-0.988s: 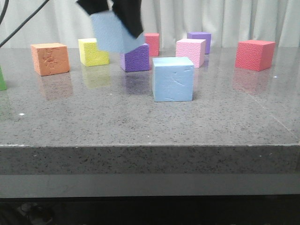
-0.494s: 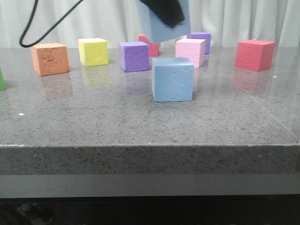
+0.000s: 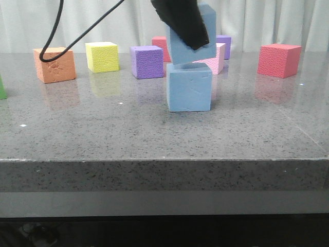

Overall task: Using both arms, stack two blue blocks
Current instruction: 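Lift the light-blue cube with the left gripper over the centre cube, then lower the held cube onto the centre light-blue cube with the left gripper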

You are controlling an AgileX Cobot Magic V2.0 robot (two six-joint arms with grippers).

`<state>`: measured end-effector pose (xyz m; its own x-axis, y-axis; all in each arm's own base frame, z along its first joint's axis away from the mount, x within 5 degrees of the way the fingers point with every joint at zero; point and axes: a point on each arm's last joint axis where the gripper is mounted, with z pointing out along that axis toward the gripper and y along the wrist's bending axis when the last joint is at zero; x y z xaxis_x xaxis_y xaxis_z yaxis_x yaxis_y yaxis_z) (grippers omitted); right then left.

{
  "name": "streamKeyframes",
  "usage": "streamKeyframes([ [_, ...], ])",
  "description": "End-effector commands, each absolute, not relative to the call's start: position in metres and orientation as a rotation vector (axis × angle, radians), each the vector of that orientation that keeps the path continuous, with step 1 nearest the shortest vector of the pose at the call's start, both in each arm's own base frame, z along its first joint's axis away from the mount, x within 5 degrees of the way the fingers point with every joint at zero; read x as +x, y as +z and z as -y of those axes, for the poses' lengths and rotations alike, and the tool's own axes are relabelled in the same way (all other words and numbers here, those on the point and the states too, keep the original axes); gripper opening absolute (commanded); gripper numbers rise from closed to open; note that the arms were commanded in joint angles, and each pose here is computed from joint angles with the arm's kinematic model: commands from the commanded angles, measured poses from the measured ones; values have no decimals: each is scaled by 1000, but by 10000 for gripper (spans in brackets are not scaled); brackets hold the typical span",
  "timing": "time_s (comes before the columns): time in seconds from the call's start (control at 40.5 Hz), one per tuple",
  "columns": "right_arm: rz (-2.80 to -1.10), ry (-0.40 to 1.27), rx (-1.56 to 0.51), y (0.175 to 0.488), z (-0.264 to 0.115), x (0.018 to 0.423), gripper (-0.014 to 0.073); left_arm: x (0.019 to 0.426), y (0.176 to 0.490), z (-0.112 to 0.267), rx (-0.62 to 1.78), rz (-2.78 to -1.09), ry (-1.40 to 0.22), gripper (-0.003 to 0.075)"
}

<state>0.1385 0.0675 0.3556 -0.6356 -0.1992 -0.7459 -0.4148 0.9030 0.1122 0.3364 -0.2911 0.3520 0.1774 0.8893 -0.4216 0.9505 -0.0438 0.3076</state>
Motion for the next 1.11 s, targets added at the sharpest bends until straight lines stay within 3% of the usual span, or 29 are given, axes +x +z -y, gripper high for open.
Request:
streamKeyframes([
  [0.0, -2193, 350, -419, 367, -67, 141, 653, 320, 384, 285, 1925, -1662, -164, 370],
  [0.716, -2193, 350, -419, 367, -67, 141, 653, 319, 379, 284, 1937, -1630, -164, 375],
  [0.914, -2193, 350, -419, 367, -67, 141, 653, 320, 379, 286, 1927, -1621, -161, 500],
  [1.086, -2193, 350, -419, 367, -67, 141, 653, 322, 380, 287, 1908, -1610, -155, 540],
])
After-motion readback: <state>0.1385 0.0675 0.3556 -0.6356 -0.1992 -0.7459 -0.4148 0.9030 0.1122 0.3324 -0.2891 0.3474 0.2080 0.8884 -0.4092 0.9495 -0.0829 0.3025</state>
